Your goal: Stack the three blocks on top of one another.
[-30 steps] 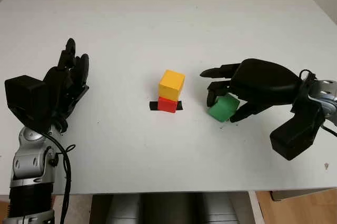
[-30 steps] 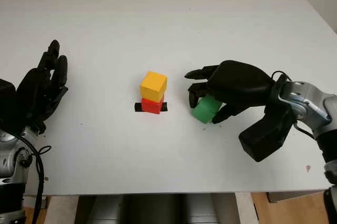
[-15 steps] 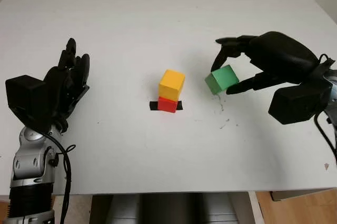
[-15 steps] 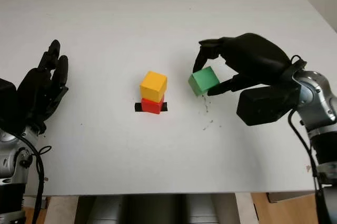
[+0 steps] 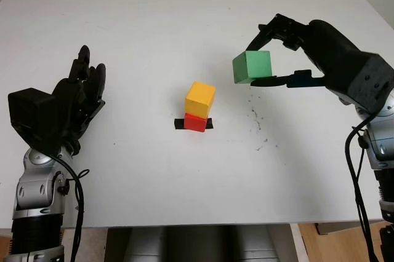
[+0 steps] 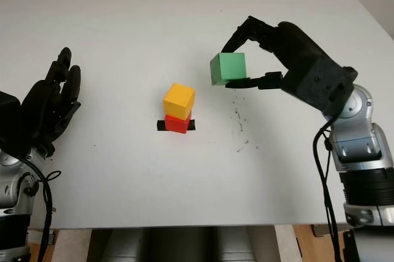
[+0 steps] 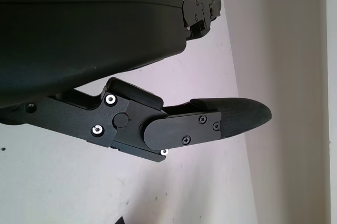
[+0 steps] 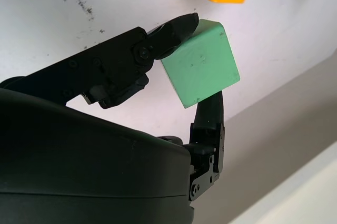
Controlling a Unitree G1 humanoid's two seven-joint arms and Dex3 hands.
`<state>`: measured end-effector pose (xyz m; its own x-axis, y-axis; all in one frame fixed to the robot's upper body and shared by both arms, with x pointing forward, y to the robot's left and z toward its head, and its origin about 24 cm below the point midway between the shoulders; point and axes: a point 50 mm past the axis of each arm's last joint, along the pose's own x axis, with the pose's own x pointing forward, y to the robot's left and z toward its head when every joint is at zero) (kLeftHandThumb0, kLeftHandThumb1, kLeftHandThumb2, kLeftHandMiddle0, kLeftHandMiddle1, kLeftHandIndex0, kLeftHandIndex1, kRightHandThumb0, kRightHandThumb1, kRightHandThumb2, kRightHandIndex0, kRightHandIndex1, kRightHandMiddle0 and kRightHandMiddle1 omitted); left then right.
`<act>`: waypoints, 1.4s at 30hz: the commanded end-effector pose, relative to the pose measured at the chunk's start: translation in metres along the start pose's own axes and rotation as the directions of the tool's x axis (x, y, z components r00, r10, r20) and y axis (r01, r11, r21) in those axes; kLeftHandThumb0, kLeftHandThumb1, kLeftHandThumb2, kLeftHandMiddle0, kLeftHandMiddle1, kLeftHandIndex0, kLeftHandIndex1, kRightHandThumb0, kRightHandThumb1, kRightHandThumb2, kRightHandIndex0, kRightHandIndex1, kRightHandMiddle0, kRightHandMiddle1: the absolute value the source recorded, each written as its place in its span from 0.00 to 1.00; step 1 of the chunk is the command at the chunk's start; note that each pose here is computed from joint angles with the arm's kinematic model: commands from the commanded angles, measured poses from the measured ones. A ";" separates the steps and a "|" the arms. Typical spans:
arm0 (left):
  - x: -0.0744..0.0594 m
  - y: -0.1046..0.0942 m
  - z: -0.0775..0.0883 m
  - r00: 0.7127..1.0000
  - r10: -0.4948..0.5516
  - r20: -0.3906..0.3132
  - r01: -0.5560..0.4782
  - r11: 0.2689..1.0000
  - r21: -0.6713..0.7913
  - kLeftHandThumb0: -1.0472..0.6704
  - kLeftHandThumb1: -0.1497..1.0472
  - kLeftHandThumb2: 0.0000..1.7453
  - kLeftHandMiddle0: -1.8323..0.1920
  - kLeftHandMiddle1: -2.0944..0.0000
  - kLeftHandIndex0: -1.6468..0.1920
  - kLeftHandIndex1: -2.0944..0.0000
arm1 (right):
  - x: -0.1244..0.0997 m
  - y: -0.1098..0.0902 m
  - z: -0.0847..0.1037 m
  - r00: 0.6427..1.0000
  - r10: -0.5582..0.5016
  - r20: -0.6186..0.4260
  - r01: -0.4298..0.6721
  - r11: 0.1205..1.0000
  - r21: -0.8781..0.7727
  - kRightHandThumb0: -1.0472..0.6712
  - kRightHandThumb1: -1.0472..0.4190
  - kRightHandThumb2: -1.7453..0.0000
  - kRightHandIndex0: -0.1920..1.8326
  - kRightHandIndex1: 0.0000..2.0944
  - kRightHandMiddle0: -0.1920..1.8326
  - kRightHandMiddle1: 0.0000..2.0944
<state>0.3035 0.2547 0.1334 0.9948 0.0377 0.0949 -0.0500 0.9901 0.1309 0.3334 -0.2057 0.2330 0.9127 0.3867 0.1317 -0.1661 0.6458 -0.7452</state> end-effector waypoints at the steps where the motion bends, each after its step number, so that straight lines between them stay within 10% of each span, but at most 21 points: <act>1: -0.001 0.002 0.001 1.000 0.006 0.005 -0.007 1.000 0.007 0.17 1.00 0.31 1.00 0.97 0.99 0.97 | 0.008 -0.014 0.030 0.998 0.004 0.060 -0.003 1.000 -0.023 0.43 0.09 0.98 0.25 0.02 0.26 0.77; 18: 0.000 0.001 0.003 1.000 -0.003 -0.006 0.003 1.000 0.020 0.17 1.00 0.32 1.00 0.98 1.00 0.98 | 0.046 -0.027 0.106 0.936 0.327 -0.131 -0.327 0.945 0.023 0.45 0.05 0.96 0.25 0.03 0.22 0.87; 42: -0.004 0.000 0.001 1.000 0.005 -0.024 -0.004 1.000 0.014 0.18 1.00 0.31 1.00 0.98 0.99 0.98 | 0.049 0.016 0.065 0.893 0.408 -0.189 -0.377 0.908 0.182 0.38 0.00 0.91 0.19 0.00 0.11 0.85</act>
<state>0.3024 0.2534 0.1316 0.9974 0.0396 0.0596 -0.0474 0.9897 0.1348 0.3505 -0.1343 0.2708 0.8220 0.4739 -0.3158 -0.5578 0.5577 -0.6147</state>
